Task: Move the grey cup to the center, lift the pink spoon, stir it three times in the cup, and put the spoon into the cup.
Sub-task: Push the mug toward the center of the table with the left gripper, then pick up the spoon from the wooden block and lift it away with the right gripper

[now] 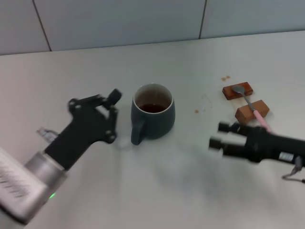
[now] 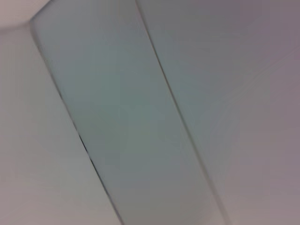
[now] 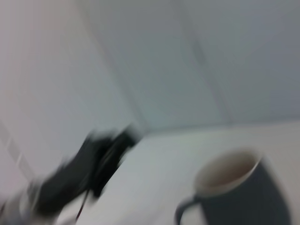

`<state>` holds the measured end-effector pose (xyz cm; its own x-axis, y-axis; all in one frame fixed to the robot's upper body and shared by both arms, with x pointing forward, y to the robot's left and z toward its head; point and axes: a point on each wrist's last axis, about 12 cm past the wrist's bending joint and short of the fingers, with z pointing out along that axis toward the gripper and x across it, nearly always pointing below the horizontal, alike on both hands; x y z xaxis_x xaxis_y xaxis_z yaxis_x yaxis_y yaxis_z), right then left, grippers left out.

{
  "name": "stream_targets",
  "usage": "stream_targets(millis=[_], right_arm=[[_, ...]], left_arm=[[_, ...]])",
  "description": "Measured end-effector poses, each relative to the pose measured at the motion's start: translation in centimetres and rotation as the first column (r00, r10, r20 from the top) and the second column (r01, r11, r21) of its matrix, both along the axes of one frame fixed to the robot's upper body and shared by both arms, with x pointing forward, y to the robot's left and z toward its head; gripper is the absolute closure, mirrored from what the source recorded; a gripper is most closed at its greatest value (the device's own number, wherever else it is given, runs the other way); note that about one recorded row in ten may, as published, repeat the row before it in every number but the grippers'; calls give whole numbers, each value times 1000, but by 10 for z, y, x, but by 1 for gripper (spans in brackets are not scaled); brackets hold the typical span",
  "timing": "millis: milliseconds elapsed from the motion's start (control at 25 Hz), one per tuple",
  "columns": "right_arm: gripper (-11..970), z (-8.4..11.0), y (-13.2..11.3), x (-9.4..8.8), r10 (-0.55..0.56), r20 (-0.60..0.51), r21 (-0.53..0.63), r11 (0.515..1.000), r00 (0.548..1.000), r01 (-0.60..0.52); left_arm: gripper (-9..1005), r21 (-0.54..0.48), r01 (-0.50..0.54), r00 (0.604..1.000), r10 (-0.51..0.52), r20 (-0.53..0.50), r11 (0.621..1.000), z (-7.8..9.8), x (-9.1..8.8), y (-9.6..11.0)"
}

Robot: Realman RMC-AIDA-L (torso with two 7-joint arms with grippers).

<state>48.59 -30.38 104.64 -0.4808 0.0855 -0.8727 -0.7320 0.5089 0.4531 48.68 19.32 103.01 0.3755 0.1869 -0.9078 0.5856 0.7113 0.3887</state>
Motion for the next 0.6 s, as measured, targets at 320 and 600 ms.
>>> stream_targets(millis=[320,600], right_arm=[[134,1,-33,-23,-345,-188,403,827,919,393],[135,-24,-61,-63,-490,-487,537,485,723,690]], left_arm=[[891,-122,230,900,-258,-350,966,-3,-5,68],[536,-61,255,860,-255,-442,965,-2,-5,91]])
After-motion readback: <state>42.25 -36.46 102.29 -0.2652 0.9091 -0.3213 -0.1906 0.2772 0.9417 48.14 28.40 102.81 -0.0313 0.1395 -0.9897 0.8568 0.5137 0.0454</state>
